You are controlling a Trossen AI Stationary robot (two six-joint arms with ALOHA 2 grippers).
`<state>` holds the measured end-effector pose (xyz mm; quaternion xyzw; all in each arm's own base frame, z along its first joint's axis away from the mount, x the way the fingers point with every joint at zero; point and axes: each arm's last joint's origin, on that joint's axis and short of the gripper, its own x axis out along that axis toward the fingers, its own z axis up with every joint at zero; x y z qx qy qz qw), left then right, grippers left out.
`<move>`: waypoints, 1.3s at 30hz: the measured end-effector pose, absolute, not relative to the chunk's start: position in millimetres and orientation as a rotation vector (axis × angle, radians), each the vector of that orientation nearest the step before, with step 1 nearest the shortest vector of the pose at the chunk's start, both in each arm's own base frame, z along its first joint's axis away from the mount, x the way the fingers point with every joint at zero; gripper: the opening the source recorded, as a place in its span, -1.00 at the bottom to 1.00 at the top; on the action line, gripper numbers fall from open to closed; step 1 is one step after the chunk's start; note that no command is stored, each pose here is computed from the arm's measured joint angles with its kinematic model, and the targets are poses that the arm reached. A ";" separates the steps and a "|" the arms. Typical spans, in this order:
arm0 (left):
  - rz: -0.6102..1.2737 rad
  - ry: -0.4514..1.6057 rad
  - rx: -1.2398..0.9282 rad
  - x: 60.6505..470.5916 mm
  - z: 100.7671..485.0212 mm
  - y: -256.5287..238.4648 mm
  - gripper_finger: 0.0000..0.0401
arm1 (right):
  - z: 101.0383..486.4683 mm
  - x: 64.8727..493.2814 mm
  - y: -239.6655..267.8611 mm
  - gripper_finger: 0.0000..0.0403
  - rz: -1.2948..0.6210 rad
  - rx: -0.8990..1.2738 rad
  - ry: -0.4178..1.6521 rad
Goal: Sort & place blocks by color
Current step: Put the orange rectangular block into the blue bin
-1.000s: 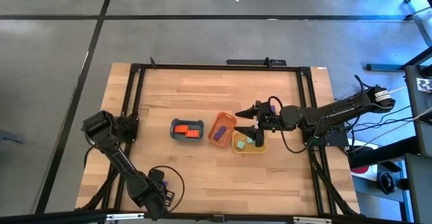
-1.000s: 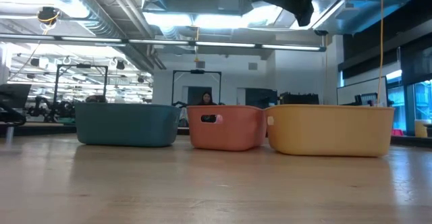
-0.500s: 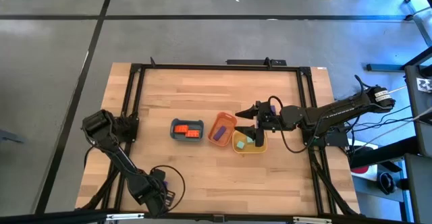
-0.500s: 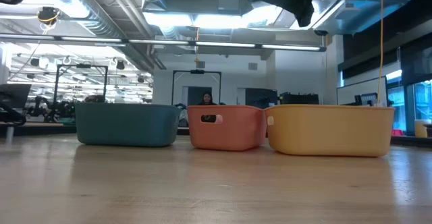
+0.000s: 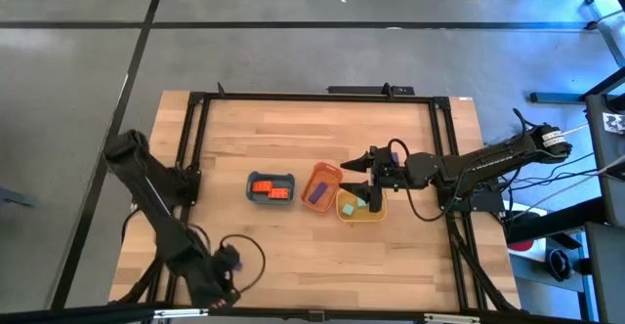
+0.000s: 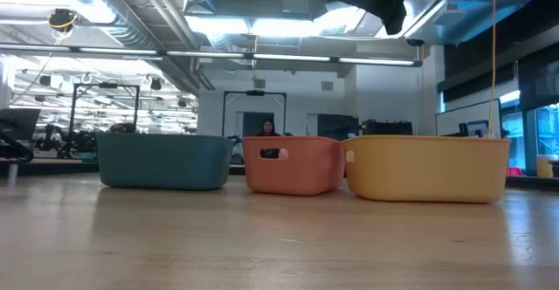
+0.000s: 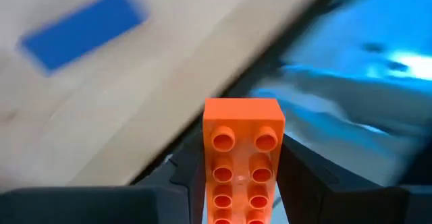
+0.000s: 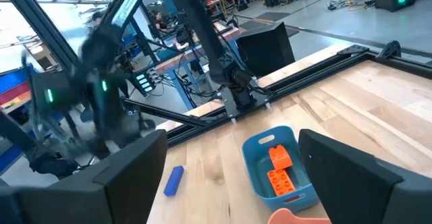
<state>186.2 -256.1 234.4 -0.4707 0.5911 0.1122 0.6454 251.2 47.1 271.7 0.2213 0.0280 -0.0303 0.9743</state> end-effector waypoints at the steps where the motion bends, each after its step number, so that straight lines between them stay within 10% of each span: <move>1: 0.195 1.282 -1.071 183.8 248.6 -250.9 -0.36 | 271.7 251.2 47.2 0.67 -0.060 0.446 0.057; 11: 0.118 0.586 -0.737 188.5 336.9 -157.4 -0.36 | 271.9 251.2 47.2 0.67 -0.060 0.443 0.056; 24: 0.007 0.344 -0.201 224.2 375.9 -37.6 -0.36 | 272.2 251.1 47.2 0.67 -0.056 0.320 0.056; 39: -0.074 -0.094 -0.520 238.1 277.6 17.5 -0.36 | 272.4 251.4 40.9 0.67 -0.178 0.314 0.033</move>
